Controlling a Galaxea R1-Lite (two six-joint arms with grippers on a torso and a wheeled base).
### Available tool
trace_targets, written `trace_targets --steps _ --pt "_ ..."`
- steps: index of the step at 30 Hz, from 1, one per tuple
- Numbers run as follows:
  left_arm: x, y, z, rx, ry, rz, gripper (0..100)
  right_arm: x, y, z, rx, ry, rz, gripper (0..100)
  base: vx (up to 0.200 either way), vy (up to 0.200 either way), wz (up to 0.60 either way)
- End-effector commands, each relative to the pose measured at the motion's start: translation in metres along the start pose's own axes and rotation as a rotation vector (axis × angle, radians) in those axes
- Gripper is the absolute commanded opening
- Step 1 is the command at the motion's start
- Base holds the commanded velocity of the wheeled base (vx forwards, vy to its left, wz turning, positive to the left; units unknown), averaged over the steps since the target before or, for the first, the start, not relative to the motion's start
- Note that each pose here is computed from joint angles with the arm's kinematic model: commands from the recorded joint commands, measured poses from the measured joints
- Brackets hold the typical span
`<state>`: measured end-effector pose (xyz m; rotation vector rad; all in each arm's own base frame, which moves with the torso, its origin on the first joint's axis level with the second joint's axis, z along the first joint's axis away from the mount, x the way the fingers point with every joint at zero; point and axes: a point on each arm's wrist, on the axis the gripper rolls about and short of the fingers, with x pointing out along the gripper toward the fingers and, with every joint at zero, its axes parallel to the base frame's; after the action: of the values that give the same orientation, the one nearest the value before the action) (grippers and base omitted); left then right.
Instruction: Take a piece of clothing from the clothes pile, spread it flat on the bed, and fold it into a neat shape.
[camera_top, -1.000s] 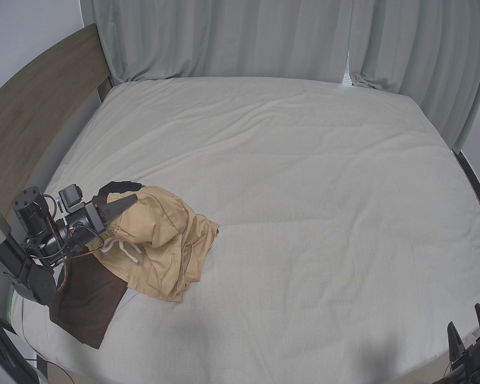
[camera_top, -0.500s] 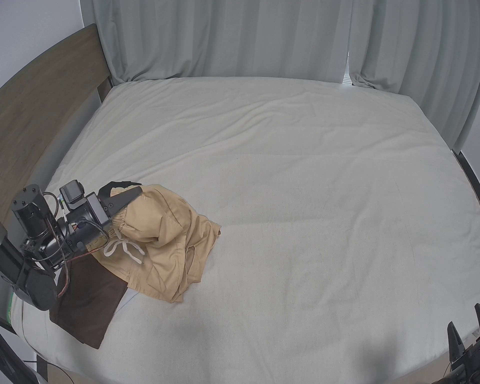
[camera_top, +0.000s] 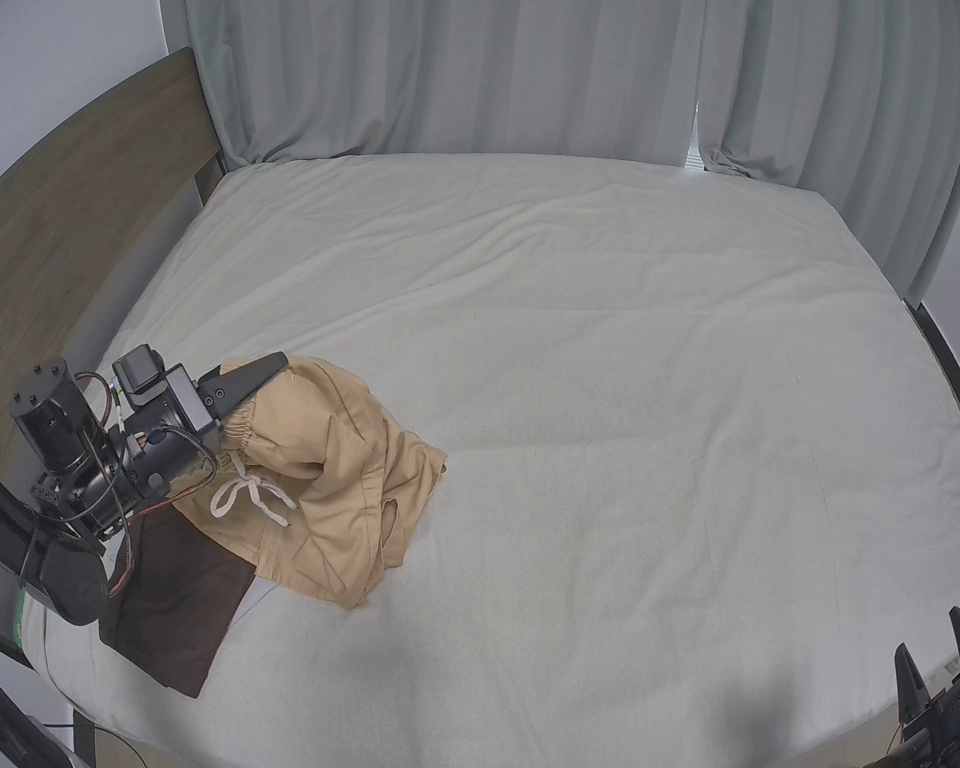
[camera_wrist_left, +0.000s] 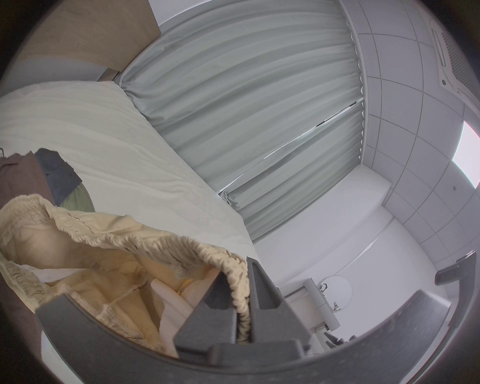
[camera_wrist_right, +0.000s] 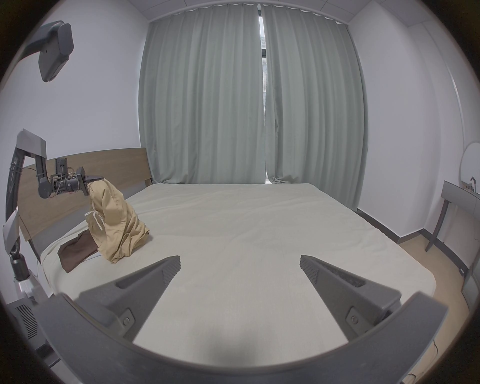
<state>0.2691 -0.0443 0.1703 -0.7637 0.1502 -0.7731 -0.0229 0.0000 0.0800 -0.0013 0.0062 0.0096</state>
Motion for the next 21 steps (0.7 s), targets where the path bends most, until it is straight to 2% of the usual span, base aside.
trace_targets --steps 1,4,12,17,21 --pt "-0.001 -0.015 0.002 -0.018 -0.006 -0.041 0 0.0 0.0 -0.005 0.0 0.0 0.001 100 0.0 0.0 0.0" --pt "-0.002 -0.023 0.005 -0.07 -0.015 -0.064 0 0.0 0.0 -0.005 0.0 0.0 0.001 100 0.0 0.0 0.0" --pt "0.001 -0.029 0.0 -0.076 -0.02 -0.071 0 0.0 0.0 -0.005 0.0 0.0 0.001 100 0.0 0.0 0.0" --pt "0.006 -0.036 -0.013 -0.097 -0.001 -0.077 0 0.0 0.0 -0.005 0.0 0.0 0.001 100 0.0 0.0 0.0" --pt "0.016 -0.05 -0.028 -0.117 0.005 -0.092 0 0.0 0.0 -0.005 -0.002 0.0 0.001 100 0.0 0.0 0.0"
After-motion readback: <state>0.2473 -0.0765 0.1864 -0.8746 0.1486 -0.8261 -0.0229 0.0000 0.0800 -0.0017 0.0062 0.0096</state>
